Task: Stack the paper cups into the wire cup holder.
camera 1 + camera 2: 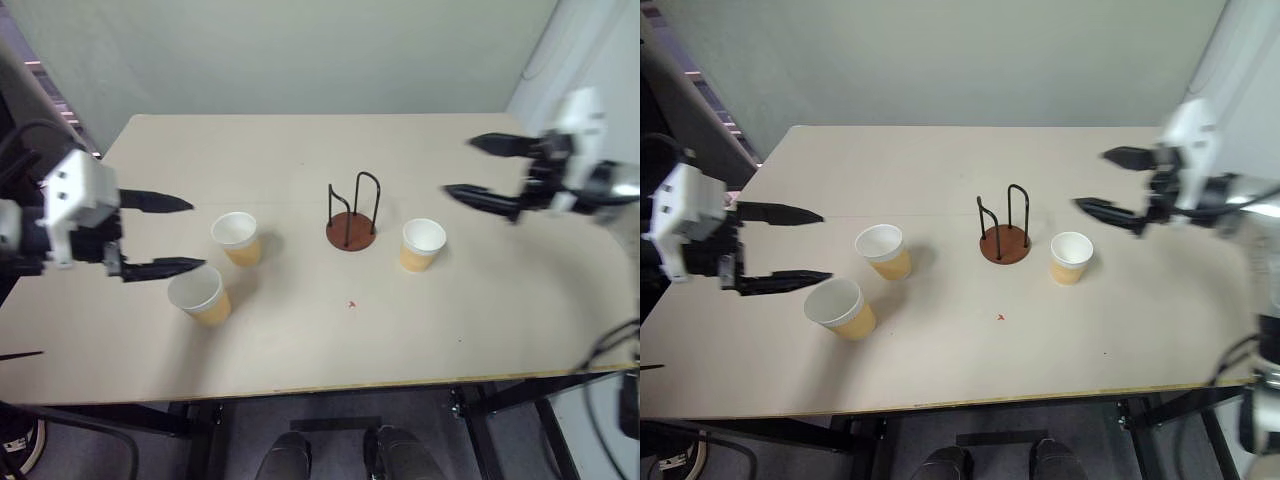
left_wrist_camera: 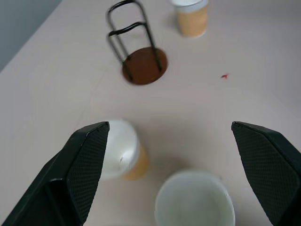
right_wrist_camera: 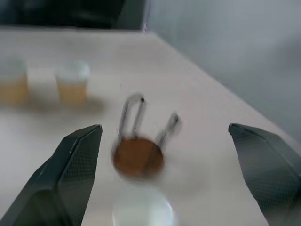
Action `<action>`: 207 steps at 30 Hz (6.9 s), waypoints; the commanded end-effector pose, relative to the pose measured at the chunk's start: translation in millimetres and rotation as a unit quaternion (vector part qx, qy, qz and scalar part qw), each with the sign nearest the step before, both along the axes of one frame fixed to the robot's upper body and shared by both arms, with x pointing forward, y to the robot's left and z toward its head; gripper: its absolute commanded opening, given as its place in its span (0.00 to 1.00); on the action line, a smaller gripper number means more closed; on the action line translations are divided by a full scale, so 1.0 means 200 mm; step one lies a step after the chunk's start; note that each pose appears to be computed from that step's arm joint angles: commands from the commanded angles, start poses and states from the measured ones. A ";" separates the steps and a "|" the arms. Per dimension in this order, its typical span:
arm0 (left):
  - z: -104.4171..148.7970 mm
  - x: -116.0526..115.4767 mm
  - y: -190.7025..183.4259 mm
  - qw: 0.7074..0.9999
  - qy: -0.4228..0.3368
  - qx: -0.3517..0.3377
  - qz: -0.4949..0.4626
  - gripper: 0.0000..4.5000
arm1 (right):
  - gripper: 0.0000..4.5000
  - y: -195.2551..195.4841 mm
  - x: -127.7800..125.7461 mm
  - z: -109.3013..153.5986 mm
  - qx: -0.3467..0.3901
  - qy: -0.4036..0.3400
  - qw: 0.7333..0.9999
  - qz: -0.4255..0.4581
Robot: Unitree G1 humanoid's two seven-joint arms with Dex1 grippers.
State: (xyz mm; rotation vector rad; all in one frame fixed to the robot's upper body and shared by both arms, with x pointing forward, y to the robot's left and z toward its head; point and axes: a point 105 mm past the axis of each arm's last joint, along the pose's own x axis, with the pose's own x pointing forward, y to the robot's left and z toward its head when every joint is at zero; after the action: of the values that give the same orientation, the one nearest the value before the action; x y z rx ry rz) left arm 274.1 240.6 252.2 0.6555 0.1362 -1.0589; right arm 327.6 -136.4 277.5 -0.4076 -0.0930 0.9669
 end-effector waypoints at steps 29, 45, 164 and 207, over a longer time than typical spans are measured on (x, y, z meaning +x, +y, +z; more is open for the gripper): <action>-0.05 0.04 -0.10 0.999 -0.026 0.007 0.020 1.00 | 0.20 0.50 0.37 -0.27 0.019 0.039 0.997 -0.057; -0.12 0.02 -0.21 0.994 0.020 0.071 -0.080 1.00 | 0.01 0.37 -0.29 -0.32 -0.101 0.010 0.936 0.338; -0.32 -0.09 0.07 0.959 0.093 0.262 -0.058 1.00 | 1.00 0.01 -0.22 -0.01 -0.138 0.004 0.980 0.142; 0.22 0.05 -0.88 0.853 -0.118 0.163 -0.481 0.01 | 1.00 -0.14 -0.51 0.06 -0.112 -0.020 0.991 0.064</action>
State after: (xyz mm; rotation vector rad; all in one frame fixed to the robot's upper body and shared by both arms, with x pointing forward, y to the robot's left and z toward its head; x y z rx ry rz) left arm 289.2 64.3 288.1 1.1514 -0.2289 -1.9037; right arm 239.9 -167.7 272.4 -0.6085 0.0402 1.0786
